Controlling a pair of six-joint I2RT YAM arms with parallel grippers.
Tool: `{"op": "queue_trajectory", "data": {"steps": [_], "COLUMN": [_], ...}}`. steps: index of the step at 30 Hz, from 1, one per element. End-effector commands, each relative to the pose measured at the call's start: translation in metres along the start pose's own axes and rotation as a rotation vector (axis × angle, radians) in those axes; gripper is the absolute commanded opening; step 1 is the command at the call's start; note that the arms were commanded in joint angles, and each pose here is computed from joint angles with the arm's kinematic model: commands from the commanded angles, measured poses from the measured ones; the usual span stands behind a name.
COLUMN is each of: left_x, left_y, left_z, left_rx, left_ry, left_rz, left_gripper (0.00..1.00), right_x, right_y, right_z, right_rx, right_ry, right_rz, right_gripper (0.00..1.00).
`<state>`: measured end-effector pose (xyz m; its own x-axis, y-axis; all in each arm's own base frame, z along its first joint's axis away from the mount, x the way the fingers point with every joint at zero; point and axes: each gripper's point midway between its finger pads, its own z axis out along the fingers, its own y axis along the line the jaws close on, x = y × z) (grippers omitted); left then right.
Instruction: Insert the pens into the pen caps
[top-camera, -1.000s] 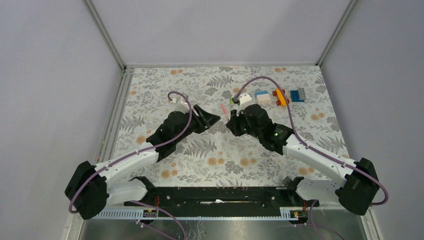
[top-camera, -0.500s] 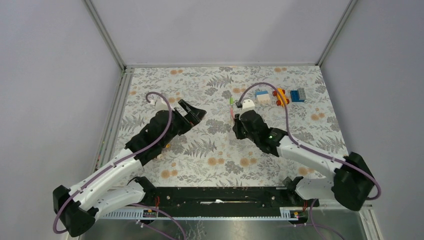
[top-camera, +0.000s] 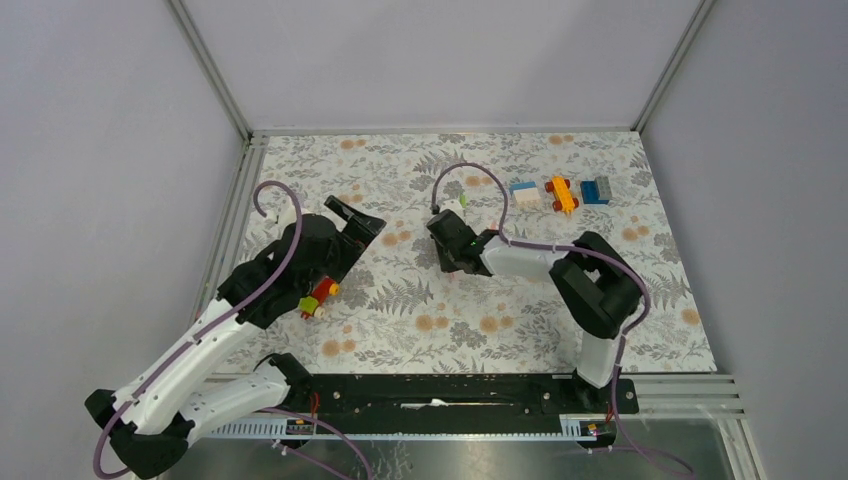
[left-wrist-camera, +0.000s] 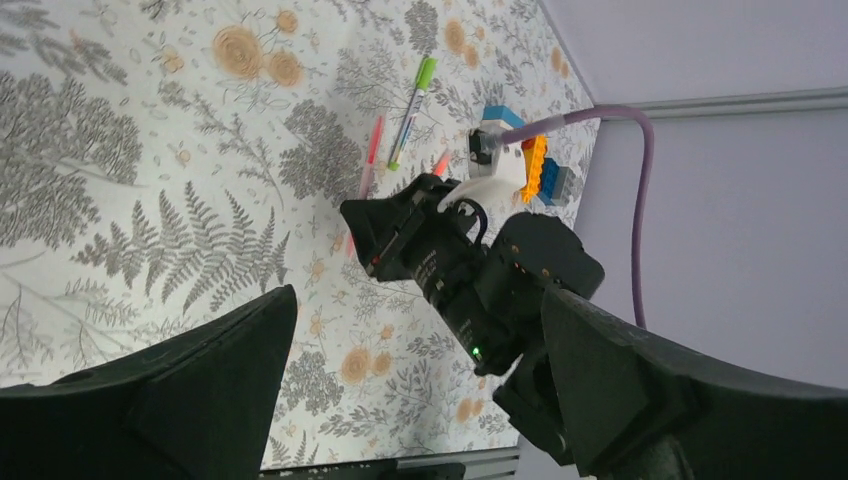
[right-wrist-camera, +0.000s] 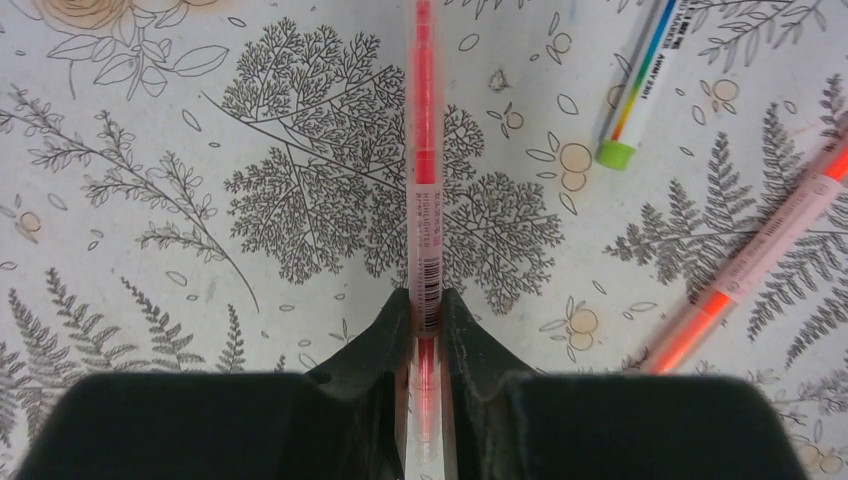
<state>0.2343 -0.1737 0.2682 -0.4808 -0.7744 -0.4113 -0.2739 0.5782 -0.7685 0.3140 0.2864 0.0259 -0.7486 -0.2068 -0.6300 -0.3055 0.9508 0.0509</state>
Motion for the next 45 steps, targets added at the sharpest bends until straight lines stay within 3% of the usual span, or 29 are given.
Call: {"op": "queue_trajectory", "data": {"steps": [1,3,5,7,23,39,42,45], "left_x": [-0.007,-0.008,-0.01,-0.012,-0.021,-0.041,-0.041,-0.044], "left_y": [-0.012,-0.017,-0.023,-0.027,-0.039,-0.033,-0.022,-0.012], "left_z": [-0.019,-0.022,-0.024,-0.025,-0.03,-0.039,-0.033,-0.029], "left_rx": [-0.006,-0.012,-0.008,-0.002,0.015,-0.008,-0.035,-0.035], "left_ry": [0.015,0.025,0.027,0.025,0.002,-0.087,-0.112,-0.146], "left_rz": [-0.127,-0.143,-0.156,-0.166,-0.186,-0.231,-0.221,-0.2], "left_gripper": [0.99,0.99,0.99,0.99,0.99,0.99,0.99,0.99], "right_x": [-0.016,-0.013,-0.013,-0.013,-0.017,-0.038,-0.048,-0.06], "right_y": [0.005,0.005,0.005,0.004,-0.002,-0.003,-0.002,0.0], "right_z": [0.01,0.016,0.021,0.025,0.032,0.004,-0.009,-0.027], "right_rx": [0.02,0.027,0.031,0.034,0.03,-0.002,-0.021,-0.057], "right_ry": [-0.009,0.006,0.011,0.016,0.006,-0.075,-0.107,-0.163], "right_rz": [0.007,0.001,0.001,-0.002,0.027,0.05,0.059,0.068], "right_gripper": [0.05,0.1,0.24,0.31,0.4,0.5,0.57,0.75]}}
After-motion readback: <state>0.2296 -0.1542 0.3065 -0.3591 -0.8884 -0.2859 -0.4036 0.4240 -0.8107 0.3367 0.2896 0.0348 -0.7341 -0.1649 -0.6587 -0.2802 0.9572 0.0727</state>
